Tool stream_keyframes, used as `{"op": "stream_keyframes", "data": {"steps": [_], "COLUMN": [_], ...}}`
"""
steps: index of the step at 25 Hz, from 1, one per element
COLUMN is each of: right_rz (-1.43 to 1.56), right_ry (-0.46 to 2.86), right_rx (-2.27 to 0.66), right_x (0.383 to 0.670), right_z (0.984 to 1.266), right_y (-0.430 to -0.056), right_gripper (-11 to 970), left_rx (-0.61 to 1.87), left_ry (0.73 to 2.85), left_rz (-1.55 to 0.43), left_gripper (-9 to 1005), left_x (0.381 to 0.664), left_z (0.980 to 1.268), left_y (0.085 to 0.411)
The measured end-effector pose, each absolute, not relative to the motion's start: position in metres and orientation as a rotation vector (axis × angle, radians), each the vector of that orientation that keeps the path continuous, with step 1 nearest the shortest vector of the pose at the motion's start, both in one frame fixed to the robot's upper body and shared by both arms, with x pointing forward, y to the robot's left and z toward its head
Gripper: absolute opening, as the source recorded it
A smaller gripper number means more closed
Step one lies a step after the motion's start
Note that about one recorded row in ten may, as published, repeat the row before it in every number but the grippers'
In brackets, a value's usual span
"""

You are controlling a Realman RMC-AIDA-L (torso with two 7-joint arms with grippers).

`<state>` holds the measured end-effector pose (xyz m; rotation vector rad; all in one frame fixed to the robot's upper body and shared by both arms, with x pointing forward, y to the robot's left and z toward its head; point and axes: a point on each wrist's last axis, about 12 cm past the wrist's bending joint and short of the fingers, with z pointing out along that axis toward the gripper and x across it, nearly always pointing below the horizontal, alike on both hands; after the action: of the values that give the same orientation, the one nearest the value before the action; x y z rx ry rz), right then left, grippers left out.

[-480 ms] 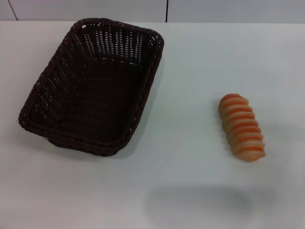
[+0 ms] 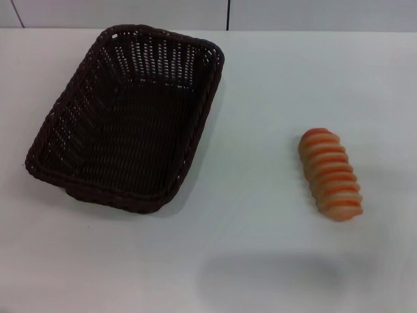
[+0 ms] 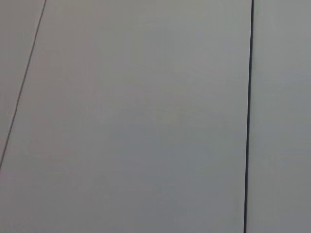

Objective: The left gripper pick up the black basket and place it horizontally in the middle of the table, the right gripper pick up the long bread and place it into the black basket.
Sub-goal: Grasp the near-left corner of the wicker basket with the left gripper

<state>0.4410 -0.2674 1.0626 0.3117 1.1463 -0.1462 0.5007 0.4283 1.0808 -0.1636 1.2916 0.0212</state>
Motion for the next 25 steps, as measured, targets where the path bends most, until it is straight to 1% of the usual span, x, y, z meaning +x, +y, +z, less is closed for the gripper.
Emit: {"op": "stream_keyframes", "data": {"steps": [5,7,8,9,10,14,18,25], "right_rz": [-0.149,-0.15,-0.151,-0.151,-0.152,-0.153,-0.153,-0.157], "right_ry": [1.146,1.146,1.146,1.146,1.146,1.146,1.145,1.142], "right_rx": [0.313,0.313,0.313,0.313,0.313,0.313,0.313,0.315], "right_x": [0.441,0.441,0.441,0.441,0.441,0.441,0.441,0.44], "right_z": [1.063,1.063,1.063,1.063,1.063,1.063,1.063,1.063], "right_y": [-0.268,-0.268,-0.268,-0.268,-0.269,-0.269,-0.269,-0.269], "right_gripper": [778,779,779,779,779,778,777,778], "left_rx": [-0.179,-0.187,-0.194,-0.194,-0.192,-0.138,-0.016,0.155], "left_ry": [1.292,1.296,1.314,1.314,1.327,1.424,1.547,1.758], "left_rz": [-0.038,-0.098,-0.201,-0.201,-0.253,-0.447,-0.558,-0.604], "left_gripper": [791,788,787,785,784,779,774,764], "left_x": [0.504,0.506,0.51,0.51,0.513,0.526,0.54,0.553], "left_z": [1.082,1.084,1.088,1.088,1.091,1.105,1.123,1.152], "left_y": [0.425,0.423,0.421,0.421,0.42,0.412,0.398,0.376]}}
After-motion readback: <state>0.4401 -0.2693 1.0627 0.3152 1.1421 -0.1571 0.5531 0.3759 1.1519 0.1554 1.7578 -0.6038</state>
